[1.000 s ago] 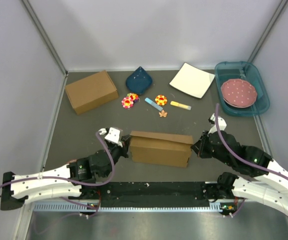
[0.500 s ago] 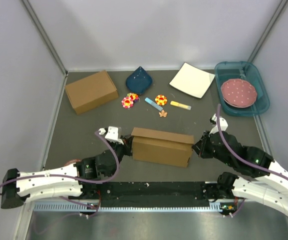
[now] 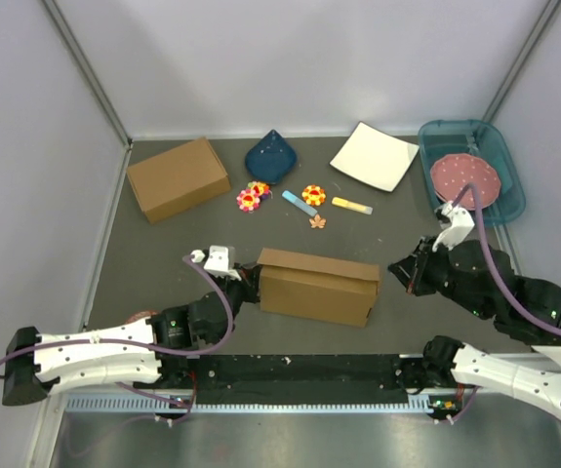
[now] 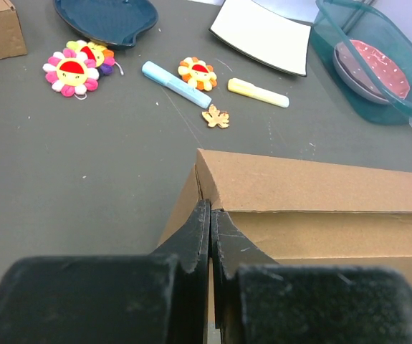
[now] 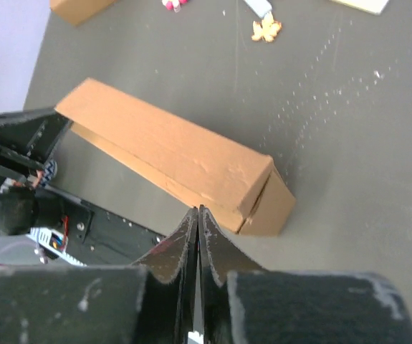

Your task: Fold the paper box

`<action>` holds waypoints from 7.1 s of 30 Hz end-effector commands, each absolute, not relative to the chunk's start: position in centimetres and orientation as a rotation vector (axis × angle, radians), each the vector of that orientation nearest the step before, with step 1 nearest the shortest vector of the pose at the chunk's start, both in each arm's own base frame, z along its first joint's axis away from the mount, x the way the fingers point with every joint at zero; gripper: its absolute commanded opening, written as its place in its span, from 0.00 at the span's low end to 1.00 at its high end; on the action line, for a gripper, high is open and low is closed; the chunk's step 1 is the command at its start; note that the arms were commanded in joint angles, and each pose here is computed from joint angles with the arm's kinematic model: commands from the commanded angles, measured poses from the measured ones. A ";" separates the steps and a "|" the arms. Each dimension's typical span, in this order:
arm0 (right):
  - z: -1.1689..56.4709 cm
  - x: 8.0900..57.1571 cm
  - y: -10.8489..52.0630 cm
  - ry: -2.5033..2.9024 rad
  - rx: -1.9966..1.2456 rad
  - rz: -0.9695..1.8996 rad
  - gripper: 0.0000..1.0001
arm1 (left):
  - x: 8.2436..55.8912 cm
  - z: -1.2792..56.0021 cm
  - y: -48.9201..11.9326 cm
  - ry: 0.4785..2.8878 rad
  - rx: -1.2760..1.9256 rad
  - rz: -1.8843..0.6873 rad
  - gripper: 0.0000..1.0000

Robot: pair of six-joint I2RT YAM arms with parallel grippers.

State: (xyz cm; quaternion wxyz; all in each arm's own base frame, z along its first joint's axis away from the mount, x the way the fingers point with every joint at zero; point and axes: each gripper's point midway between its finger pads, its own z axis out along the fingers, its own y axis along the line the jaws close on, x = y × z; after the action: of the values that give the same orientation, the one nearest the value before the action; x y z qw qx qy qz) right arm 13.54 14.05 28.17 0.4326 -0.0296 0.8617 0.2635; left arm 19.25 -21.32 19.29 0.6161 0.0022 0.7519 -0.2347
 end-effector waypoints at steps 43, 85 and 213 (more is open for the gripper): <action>15.0 13.1 14.9 2.387 -0.047 0.501 0.00 | 18.9 31.3 -18.3 1.472 0.060 -0.639 0.33; 15.4 13.5 16.6 2.281 0.028 0.696 0.00 | 18.5 9.6 -20.7 2.015 0.137 -0.712 0.00; 7.5 32.1 20.6 2.313 0.055 0.612 0.42 | 34.2 13.1 -23.1 2.035 -0.060 -0.756 0.52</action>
State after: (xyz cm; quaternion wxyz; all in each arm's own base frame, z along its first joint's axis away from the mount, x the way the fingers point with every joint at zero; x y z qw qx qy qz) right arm 31.51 19.61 6.70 0.3574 0.0538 0.9053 0.2231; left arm 33.05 -19.75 8.12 0.4475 -0.0513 0.8647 -0.2222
